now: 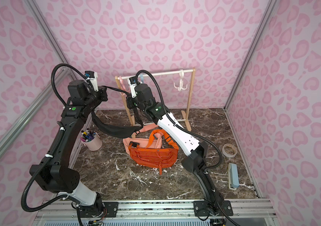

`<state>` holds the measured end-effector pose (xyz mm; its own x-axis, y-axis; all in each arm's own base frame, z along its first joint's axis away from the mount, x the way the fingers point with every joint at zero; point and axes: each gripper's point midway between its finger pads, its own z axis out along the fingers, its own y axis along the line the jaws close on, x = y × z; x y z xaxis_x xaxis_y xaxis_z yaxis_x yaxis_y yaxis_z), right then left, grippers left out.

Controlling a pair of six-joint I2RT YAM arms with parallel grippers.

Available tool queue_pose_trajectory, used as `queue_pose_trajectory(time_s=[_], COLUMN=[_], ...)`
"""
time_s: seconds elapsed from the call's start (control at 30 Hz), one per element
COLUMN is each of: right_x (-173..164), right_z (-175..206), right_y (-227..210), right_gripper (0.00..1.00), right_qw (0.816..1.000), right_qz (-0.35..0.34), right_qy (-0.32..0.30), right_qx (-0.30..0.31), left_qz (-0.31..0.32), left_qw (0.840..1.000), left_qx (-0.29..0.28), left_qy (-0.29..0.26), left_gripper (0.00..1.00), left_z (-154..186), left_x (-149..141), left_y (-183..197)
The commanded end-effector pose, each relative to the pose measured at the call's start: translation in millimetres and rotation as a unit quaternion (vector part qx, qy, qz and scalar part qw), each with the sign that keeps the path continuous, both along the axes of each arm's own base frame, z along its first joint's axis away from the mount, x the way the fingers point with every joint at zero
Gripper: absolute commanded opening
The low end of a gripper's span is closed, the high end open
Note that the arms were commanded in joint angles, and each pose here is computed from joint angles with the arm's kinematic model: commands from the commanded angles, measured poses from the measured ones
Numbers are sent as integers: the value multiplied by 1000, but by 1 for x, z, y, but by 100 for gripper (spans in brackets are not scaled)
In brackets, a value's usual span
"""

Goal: Hang the bag on a hook
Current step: Hang the bag on the hook.

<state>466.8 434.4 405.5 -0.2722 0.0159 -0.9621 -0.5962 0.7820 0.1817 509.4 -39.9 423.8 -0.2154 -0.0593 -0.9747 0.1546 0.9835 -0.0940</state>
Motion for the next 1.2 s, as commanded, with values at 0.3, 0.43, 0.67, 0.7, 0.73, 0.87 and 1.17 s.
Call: queue_pose_trajectory(time_s=[0.3, 0.43, 0.67, 0.7, 0.73, 0.87, 1.17], right_x=[42, 43, 38, 37, 35, 21, -43], right_z=[-50, -62, -74, -74, -75, -67, -38], right_y=[-29, -27, -23, -24, -24, -27, -55], right_gripper=[0, 0, 0, 0, 7, 40, 66], right_qw=[995, 994, 993, 993, 993, 994, 996], right_qz=[-86, -87, -82, -83, -82, -68, -54], right_qy=[37, 47, 61, 62, 65, 64, 27], right_qx=[-39, -50, -59, -59, -59, -61, -69], left_qz=[75, 70, 72, 72, 71, 74, 93], left_qw=[997, 997, 997, 997, 997, 996, 995], left_qx=[22, 22, 14, 12, 10, -4, -29], left_qy=[-3, 10, 34, 34, 35, 53, -4], left_gripper=[3, 3, 3, 3, 3, 25, 88], left_z=[-12, -26, -48, -51, -55, -71, -41], left_x=[51, 55, 50, 49, 46, 40, 8], left_y=[34, 32, 32, 32, 32, 31, 37])
